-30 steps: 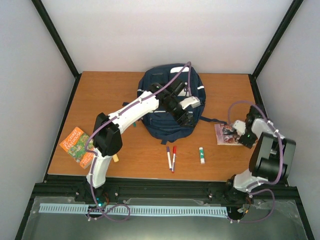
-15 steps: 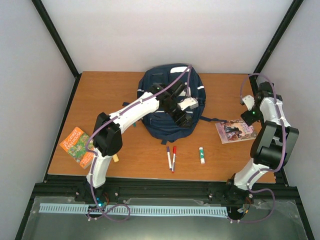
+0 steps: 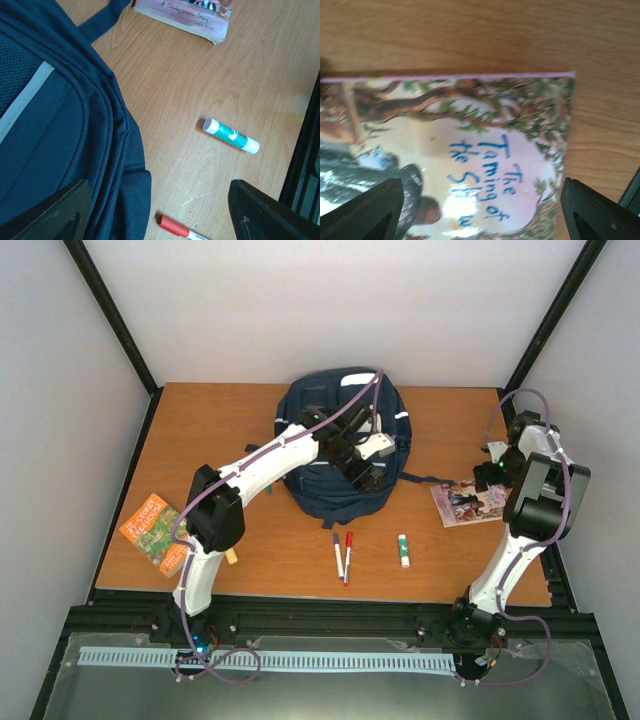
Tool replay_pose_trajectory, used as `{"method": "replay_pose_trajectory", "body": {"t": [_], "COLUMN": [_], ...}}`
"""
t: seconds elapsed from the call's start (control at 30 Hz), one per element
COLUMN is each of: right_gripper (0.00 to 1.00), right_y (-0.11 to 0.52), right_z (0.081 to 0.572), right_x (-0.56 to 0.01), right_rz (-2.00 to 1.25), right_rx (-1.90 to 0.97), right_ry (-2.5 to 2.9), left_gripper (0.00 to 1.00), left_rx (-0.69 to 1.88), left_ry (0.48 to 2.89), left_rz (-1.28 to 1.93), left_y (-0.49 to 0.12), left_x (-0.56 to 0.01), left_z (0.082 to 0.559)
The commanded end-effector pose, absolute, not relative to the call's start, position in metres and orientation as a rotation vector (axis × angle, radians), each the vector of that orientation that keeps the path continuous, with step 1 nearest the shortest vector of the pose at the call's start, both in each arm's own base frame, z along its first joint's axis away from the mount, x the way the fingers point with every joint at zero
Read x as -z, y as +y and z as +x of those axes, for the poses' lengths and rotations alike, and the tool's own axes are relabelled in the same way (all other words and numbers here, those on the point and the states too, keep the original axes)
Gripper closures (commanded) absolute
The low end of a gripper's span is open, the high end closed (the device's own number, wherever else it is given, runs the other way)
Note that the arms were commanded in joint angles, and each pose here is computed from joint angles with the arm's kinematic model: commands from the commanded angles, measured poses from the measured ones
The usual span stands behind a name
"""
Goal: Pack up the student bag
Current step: Pick up the book from the center of the board.
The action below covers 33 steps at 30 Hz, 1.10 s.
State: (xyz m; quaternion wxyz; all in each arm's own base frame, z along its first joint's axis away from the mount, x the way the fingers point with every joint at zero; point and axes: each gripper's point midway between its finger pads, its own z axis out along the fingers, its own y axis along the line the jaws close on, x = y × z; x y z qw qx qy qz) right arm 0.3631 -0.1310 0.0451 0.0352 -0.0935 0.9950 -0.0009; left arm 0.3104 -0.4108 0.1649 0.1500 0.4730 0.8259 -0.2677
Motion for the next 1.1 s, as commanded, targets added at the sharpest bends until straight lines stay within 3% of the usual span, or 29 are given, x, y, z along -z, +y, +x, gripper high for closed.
{"method": "replay_pose_trajectory", "body": {"t": [0.0, 0.17, 0.2, 0.23, 0.33, 0.73, 0.97, 1.07], "right_gripper": [0.12, 0.12, 0.1, 0.02, 0.0, 0.22, 0.24, 0.24], "right_y": [-0.151, -0.157, -0.153, -0.15, -0.142, -0.052, 0.019, 0.038], "right_z": [0.372, 0.379, 0.379, 0.38, 0.383, 0.378, 0.357, 0.357], "right_x": [-0.043, -0.026, -0.023, -0.02, -0.016, 0.009, 0.01, -0.001], "right_rz": [-0.117, -0.186, -0.201, -0.21, -0.268, -0.809, -1.274, -1.281], "right_rx": [-0.008, -0.015, -0.064, -0.095, -0.158, -0.398, -0.464, -0.518], "right_ry": [3.06, 3.093, 3.097, 3.1, 3.08, 2.985, 2.828, 2.775], "left_gripper": [0.21, 0.15, 0.15, 0.15, 0.15, 0.15, 0.17, 0.17], "left_rx": [0.717, 0.738, 0.743, 0.752, 0.746, 0.734, 0.747, 0.749], "left_ry": [2.357, 2.374, 2.373, 2.377, 2.377, 2.4, 2.423, 2.452], "left_rz": [1.338, 1.362, 1.362, 1.359, 1.367, 1.37, 1.364, 1.337], "left_y": [-0.408, -0.406, -0.407, -0.408, -0.411, -0.41, -0.41, -0.41], "left_x": [-0.175, -0.173, -0.173, -0.173, -0.171, -0.162, -0.155, -0.147], "left_z": [0.313, 0.307, 0.307, 0.306, 0.305, 0.301, 0.297, 0.297]}}
